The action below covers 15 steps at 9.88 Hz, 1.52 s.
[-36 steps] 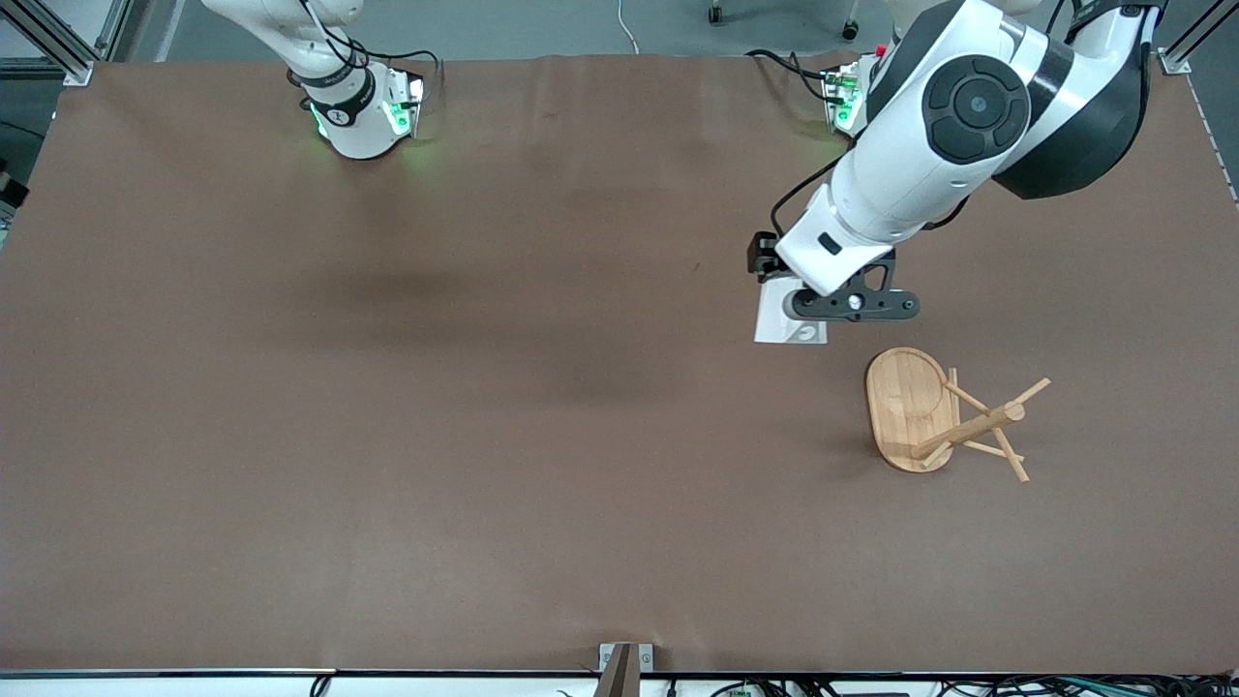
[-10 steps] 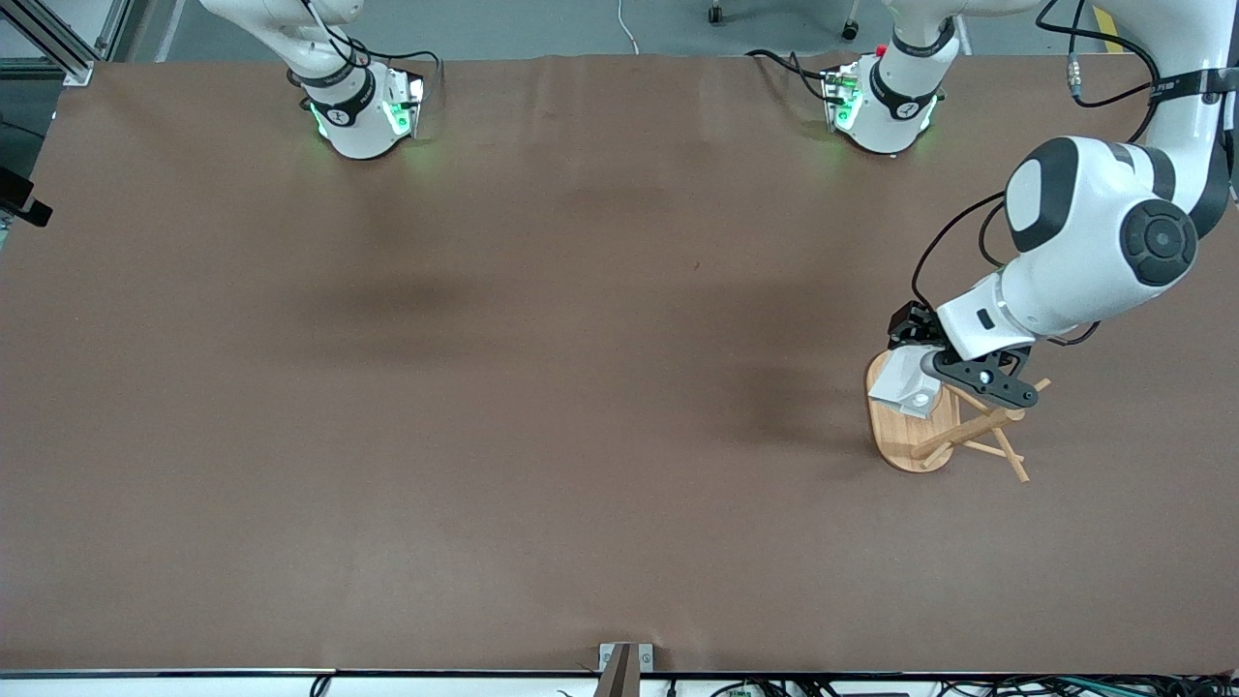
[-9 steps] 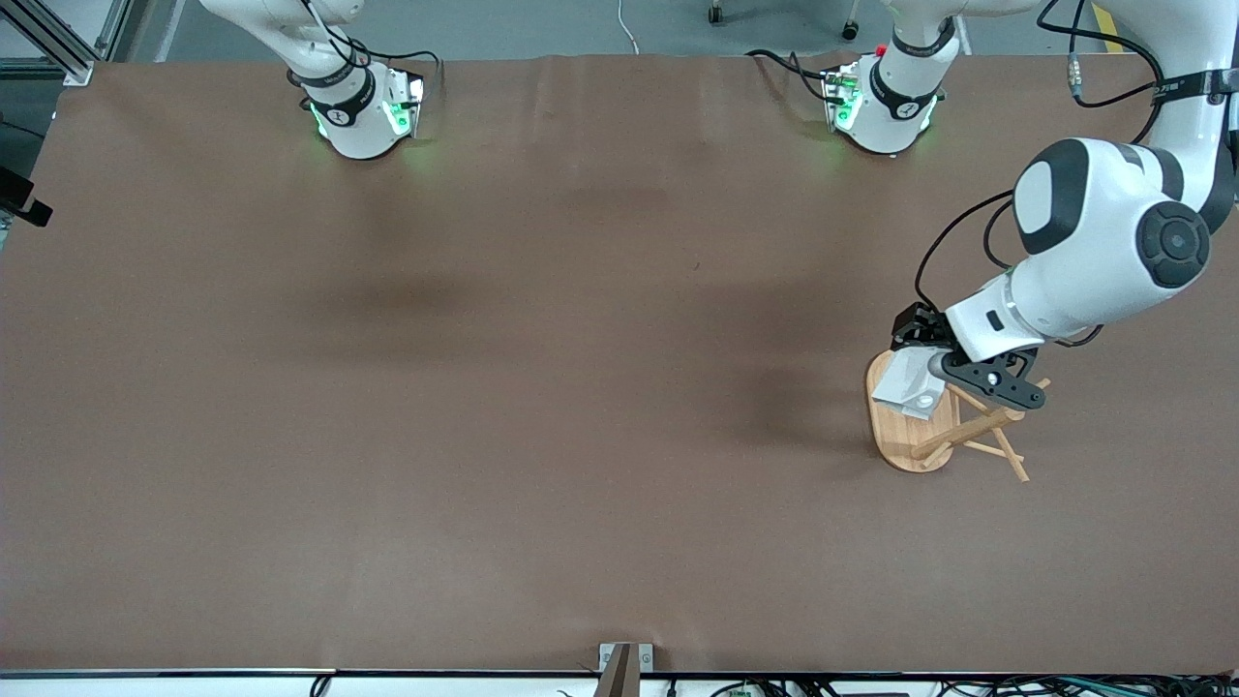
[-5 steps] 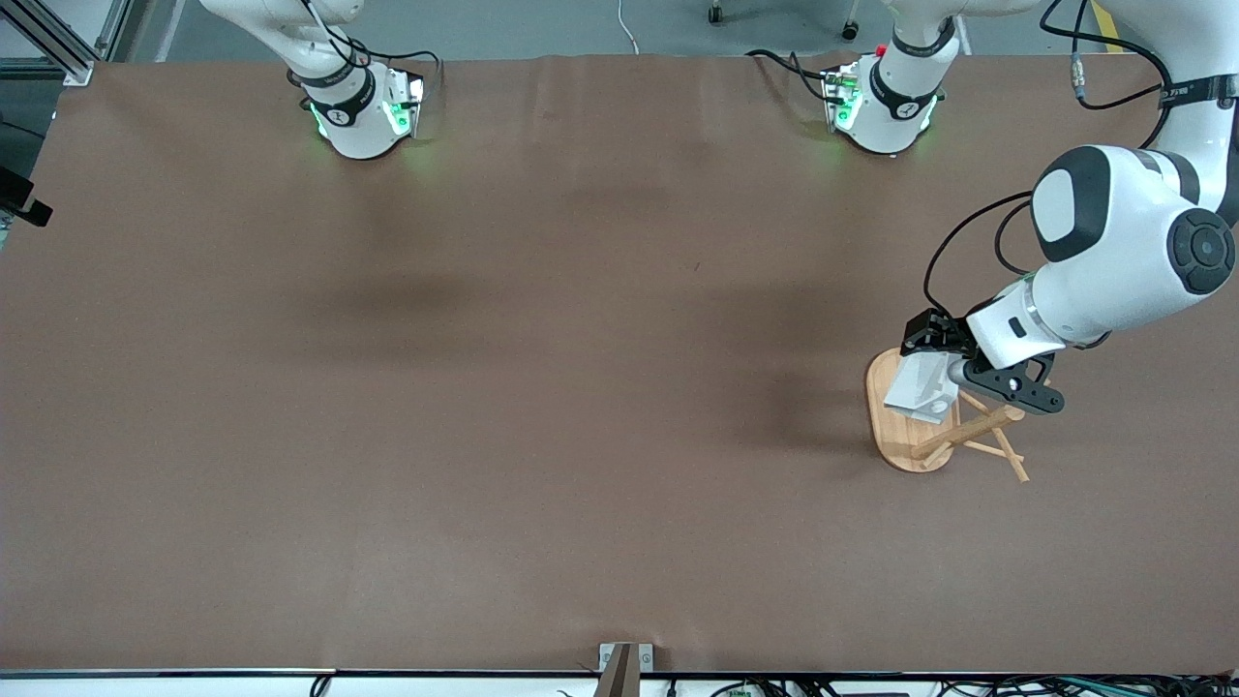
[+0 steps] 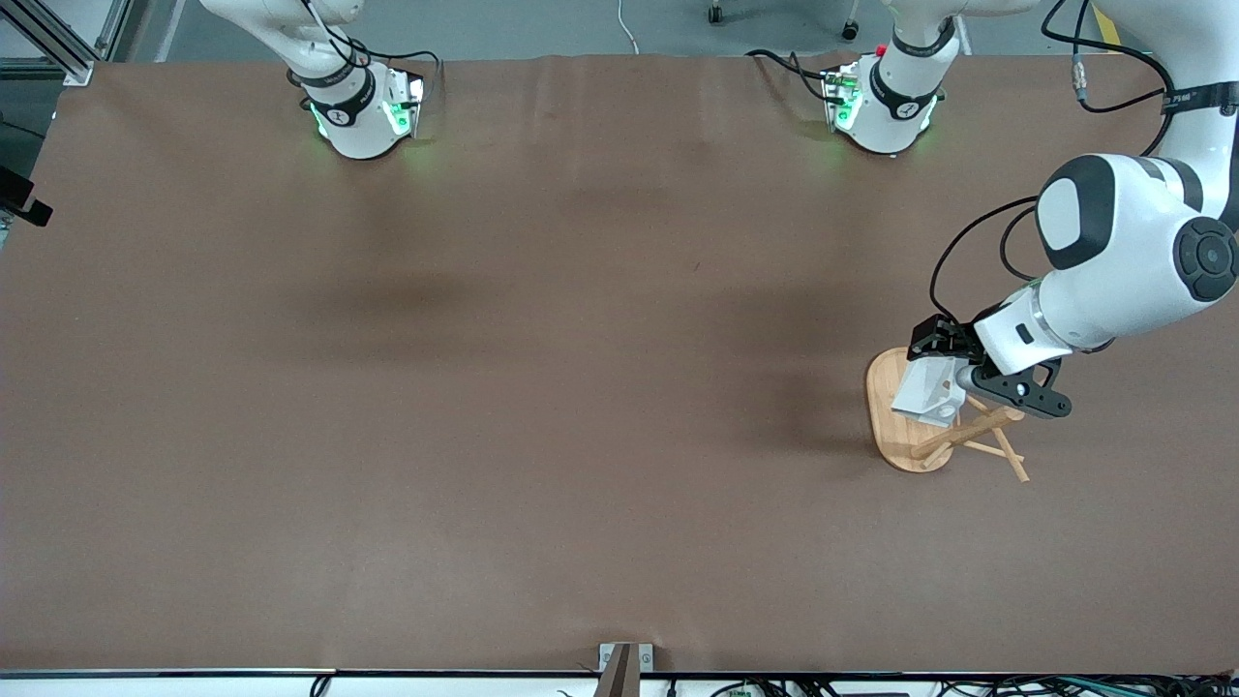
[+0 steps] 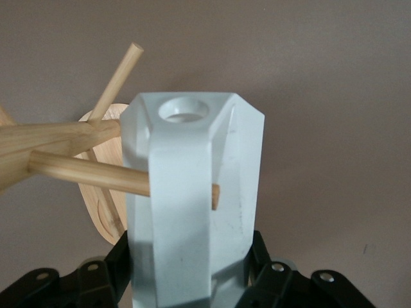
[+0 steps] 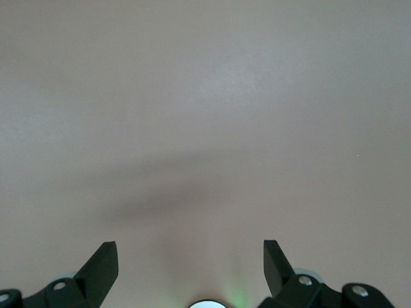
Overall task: Hang cup on rack
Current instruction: 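Lower the cup onto a rack peg with the left gripper, then open the left gripper and raise it away from the rack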
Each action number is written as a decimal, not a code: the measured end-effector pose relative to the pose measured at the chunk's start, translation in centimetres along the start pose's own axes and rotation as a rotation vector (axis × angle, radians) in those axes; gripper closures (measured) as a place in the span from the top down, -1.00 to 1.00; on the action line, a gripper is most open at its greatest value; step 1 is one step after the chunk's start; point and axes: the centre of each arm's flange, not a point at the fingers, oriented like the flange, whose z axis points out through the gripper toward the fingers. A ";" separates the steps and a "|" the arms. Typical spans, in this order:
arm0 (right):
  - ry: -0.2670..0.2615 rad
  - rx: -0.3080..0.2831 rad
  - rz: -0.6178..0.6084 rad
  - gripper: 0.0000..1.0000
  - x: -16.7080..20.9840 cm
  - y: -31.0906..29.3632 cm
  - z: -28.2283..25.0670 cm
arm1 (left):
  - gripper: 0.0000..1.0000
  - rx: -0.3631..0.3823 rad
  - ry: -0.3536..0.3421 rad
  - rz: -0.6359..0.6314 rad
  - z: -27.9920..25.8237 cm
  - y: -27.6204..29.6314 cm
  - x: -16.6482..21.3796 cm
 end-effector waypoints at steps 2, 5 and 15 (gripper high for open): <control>0.000 0.000 0.000 1.00 0.0 0.0 0.0 | 0.73 0.003 0.010 0.002 -0.3 0.0 0.3; 0.000 0.000 0.001 1.00 0.0 0.0 0.0 | 1.00 -0.021 -0.037 0.009 -4.0 2.4 1.0; -0.001 0.000 0.003 1.00 0.0 0.1 0.0 | 1.00 0.151 0.021 -0.166 -23.5 11.8 -8.4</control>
